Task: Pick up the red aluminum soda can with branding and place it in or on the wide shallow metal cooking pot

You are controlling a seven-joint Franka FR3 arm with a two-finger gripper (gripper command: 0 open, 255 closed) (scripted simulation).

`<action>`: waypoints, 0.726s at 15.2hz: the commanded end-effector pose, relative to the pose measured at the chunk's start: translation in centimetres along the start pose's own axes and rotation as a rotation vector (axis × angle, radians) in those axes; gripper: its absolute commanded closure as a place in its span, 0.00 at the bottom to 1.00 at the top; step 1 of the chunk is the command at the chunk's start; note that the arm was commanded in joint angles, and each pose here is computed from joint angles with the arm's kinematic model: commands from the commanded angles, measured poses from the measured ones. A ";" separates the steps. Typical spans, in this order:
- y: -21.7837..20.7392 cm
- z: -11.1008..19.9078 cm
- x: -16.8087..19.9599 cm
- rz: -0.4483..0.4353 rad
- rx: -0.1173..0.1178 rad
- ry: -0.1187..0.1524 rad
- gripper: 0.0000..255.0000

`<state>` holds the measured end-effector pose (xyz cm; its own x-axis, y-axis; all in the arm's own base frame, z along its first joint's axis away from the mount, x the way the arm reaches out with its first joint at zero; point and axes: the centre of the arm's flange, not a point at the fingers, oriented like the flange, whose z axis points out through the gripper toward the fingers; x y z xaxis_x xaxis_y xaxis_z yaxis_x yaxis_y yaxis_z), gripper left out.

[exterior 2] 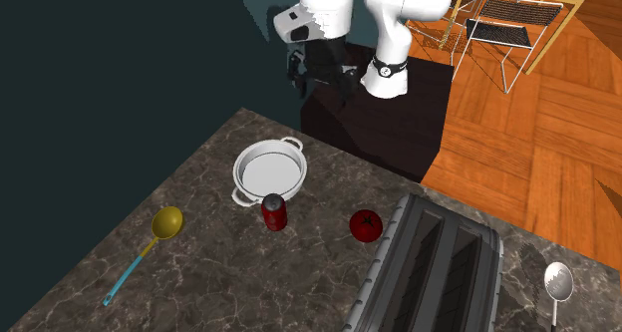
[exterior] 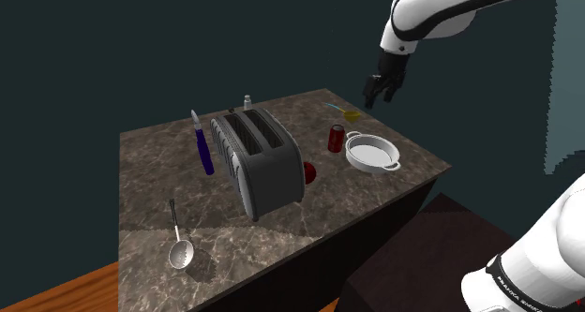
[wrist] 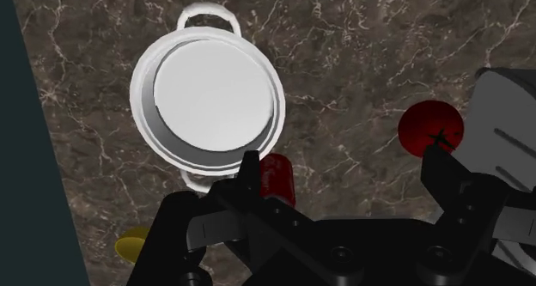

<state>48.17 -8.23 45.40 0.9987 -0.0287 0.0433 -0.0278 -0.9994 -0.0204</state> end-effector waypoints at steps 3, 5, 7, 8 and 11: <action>1.2 4.1 3.4 -0.005 0.002 -0.004 0.00; 1.8 6.1 5.2 -0.008 0.003 -0.007 0.00; 2.4 8.0 6.9 -0.010 0.004 -0.009 0.00; 2.7 9.0 7.8 -0.012 0.004 -0.010 0.00; 3.6 11.9 10.4 -0.016 0.006 -0.014 0.00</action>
<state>58.10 -11.62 34.89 0.9994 -0.0144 0.0310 -0.0136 -0.9996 -0.0254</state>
